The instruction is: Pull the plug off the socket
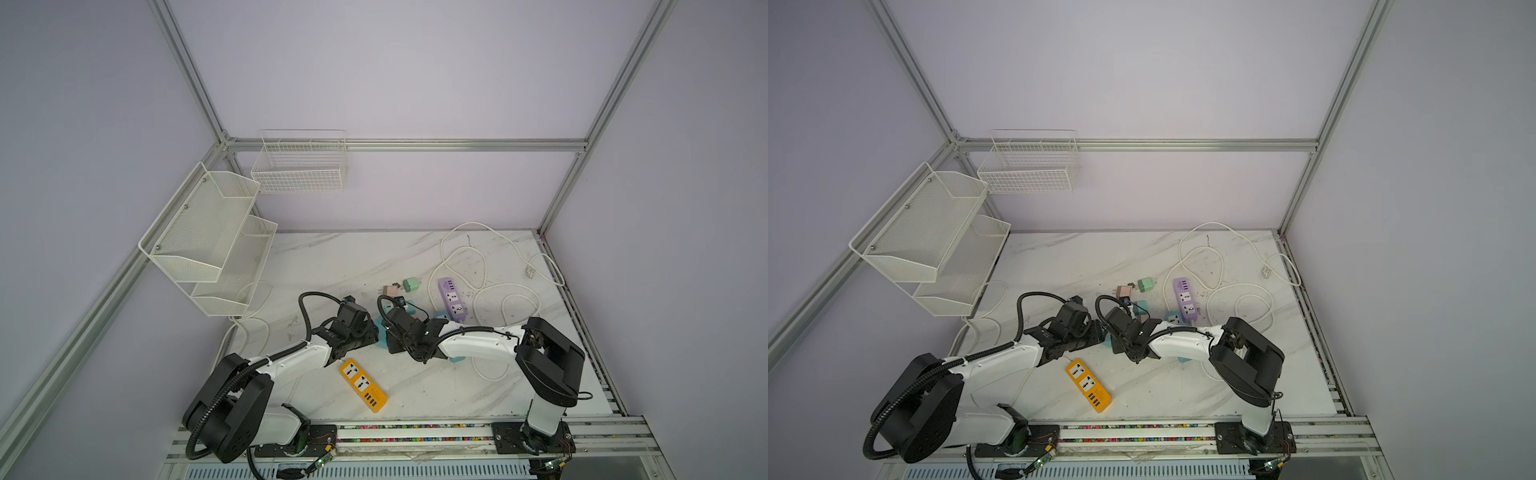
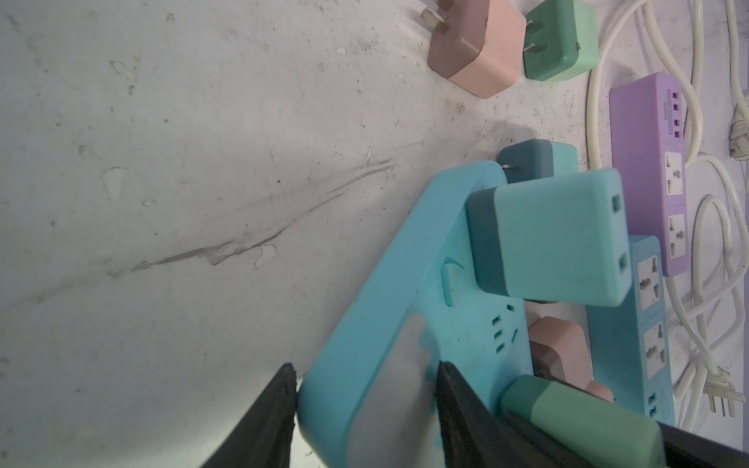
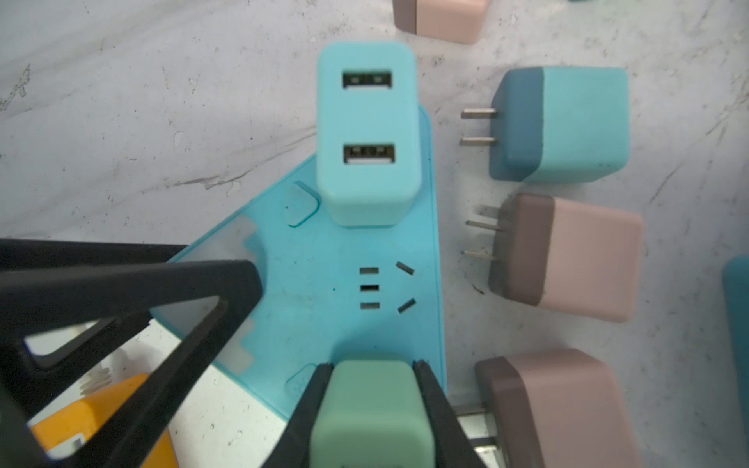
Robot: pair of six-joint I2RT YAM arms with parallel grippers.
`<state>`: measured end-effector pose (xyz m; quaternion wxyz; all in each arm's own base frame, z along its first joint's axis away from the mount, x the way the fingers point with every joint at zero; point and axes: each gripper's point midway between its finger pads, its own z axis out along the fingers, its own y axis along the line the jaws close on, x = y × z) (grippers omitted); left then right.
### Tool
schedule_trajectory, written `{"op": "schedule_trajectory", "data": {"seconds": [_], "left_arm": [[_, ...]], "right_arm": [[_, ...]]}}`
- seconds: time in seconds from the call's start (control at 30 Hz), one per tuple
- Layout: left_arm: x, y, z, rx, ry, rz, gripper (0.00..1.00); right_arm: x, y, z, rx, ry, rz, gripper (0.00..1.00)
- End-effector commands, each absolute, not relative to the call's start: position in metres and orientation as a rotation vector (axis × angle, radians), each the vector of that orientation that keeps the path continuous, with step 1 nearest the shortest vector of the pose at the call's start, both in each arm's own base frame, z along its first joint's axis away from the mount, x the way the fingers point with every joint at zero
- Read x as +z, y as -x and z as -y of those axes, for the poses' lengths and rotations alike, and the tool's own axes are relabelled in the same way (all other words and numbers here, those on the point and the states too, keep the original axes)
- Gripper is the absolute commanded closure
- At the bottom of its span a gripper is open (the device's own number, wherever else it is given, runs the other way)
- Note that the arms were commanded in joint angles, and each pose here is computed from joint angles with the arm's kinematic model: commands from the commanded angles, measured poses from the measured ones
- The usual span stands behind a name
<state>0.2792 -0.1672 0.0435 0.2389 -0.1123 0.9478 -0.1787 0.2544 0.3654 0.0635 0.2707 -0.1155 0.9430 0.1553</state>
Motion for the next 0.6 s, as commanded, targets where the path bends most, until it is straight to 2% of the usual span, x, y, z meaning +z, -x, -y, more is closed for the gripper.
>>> {"op": "schedule_trajectory", "data": {"seconds": [0.0,0.2,0.33,0.57], "left_arm": [[-0.023,-0.195,0.105,-0.068,0.333,-2.946,0.47],[-0.023,-0.194,0.104,-0.062,0.339,-2.946,0.47],[-0.024,-0.193,0.103,-0.059,0.344,-2.946,0.48],[-0.025,-0.194,0.103,-0.055,0.341,-2.949,0.47]], "right_arm": [[0.076,-0.253,-0.387,0.487,0.322,-2.519,0.79],[0.084,-0.261,-0.371,0.581,0.278,-2.517,0.79],[0.095,-0.272,-0.352,0.514,0.21,-2.48,0.8],[0.077,-0.25,-0.391,0.453,0.325,-2.516,0.81]]}}
